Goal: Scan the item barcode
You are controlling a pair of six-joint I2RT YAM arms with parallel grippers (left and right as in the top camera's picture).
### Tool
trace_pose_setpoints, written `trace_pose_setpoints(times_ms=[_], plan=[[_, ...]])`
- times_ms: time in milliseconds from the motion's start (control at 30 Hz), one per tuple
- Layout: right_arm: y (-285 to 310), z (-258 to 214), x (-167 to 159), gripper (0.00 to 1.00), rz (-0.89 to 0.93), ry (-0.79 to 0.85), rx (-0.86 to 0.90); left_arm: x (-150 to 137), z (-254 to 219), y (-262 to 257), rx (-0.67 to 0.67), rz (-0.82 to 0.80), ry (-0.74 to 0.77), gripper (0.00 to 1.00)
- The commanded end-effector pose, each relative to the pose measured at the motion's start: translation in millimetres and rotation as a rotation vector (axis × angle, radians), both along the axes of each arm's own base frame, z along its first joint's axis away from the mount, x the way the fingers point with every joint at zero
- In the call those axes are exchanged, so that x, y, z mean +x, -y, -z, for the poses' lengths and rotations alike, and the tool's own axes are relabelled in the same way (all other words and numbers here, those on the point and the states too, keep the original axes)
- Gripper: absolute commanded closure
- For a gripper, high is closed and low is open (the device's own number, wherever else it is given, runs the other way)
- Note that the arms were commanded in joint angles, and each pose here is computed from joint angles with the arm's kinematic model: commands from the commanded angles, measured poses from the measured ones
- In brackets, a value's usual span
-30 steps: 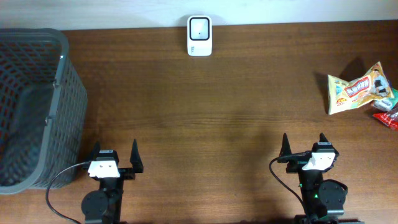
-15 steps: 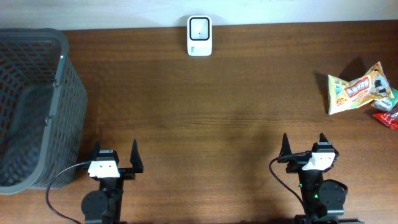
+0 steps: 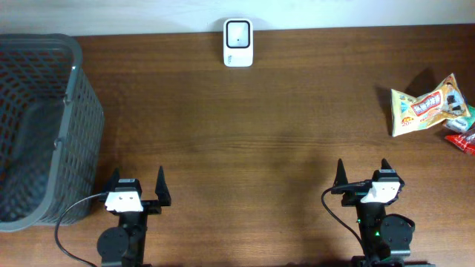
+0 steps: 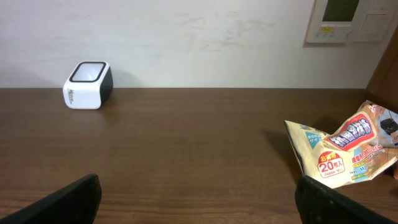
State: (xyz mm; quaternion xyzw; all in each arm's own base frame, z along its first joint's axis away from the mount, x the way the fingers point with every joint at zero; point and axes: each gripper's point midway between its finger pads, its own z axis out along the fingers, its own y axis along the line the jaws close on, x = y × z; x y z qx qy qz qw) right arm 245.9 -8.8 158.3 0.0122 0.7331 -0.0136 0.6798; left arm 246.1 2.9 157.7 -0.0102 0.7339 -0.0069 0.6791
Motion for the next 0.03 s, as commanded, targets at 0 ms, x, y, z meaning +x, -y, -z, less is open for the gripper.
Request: trace_pose_setpoints(times_ms=[0], plan=[[2.6,3.1,-0.2,0.02,0.013,-0.005,0.003,-0.2,1.3,-0.6,0.015,0.000,0.000,0.01]])
